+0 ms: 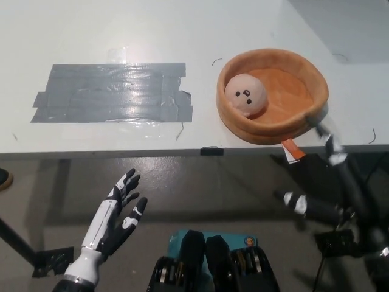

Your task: An emotional support dumpling is kept in a soft plate infront in the middle of the desk infront of the robot. The robot extends its right arm to pick up the dumpling and hands it to a person

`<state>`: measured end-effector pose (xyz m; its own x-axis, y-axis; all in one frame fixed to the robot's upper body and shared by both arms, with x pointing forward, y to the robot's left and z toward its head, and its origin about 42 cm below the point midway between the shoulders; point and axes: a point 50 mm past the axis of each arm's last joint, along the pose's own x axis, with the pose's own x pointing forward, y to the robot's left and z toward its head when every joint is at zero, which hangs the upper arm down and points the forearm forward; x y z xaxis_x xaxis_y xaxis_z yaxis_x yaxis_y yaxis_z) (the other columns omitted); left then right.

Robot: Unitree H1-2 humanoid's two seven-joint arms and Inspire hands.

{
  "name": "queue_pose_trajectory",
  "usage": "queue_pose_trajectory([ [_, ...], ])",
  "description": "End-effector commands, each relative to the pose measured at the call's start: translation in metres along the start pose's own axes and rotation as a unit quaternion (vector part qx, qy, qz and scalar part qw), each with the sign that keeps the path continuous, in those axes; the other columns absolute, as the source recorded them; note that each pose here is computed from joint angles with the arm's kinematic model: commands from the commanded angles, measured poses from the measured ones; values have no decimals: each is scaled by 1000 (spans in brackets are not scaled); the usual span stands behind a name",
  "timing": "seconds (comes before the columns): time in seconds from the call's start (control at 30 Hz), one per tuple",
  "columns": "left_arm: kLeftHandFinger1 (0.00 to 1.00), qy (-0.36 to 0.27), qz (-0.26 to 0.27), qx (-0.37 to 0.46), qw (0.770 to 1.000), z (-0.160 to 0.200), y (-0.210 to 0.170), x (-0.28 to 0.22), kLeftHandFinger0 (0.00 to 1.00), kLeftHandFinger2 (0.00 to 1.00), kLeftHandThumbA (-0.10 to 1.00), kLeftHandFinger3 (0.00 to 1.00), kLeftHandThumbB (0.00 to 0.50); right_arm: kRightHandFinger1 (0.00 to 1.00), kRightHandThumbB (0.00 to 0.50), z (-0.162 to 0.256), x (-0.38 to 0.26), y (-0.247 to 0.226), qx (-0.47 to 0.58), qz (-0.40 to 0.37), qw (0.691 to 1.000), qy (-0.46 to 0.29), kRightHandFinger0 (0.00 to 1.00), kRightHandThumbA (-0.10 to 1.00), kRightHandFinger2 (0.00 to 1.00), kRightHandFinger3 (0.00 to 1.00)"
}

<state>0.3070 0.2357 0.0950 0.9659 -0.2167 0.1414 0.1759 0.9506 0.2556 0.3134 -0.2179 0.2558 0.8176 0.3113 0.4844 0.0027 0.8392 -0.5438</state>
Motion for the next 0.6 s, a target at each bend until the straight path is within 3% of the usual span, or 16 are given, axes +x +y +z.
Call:
queue_pose_trajectory([
  [0.0,1000,-30,-7,16,999,8,4,1,942,1000,732,1000,290,1000,309,37,63,-48,-61,44,997,-26,1000,978,1000,1000],
  [0.07,1000,-30,-6,16,999,9,4,1,941,1000,730,1000,289,1000,314,40,104,-61,-81,84,993,-9,1000,979,1000,1000],
  [0.17,1000,-31,-8,17,999,10,4,3,937,1000,725,1000,286,1000,372,39,155,-69,-104,131,986,29,1000,993,1000,1000],
  [0.3,1000,-33,-8,12,999,12,3,5,936,1000,716,1000,299,1000,355,28,199,-69,-112,174,976,61,1000,966,1000,1000],
  [0.33,1000,-27,-7,15,1000,12,4,5,943,1000,731,1000,304,1000,382,20,220,-65,-118,191,971,80,1000,960,1000,1000],
  [0.57,1000,-41,-11,16,999,15,5,11,934,1000,728,1000,298,1000,432,-3,273,-43,-104,222,954,171,1000,905,1000,1000],
])
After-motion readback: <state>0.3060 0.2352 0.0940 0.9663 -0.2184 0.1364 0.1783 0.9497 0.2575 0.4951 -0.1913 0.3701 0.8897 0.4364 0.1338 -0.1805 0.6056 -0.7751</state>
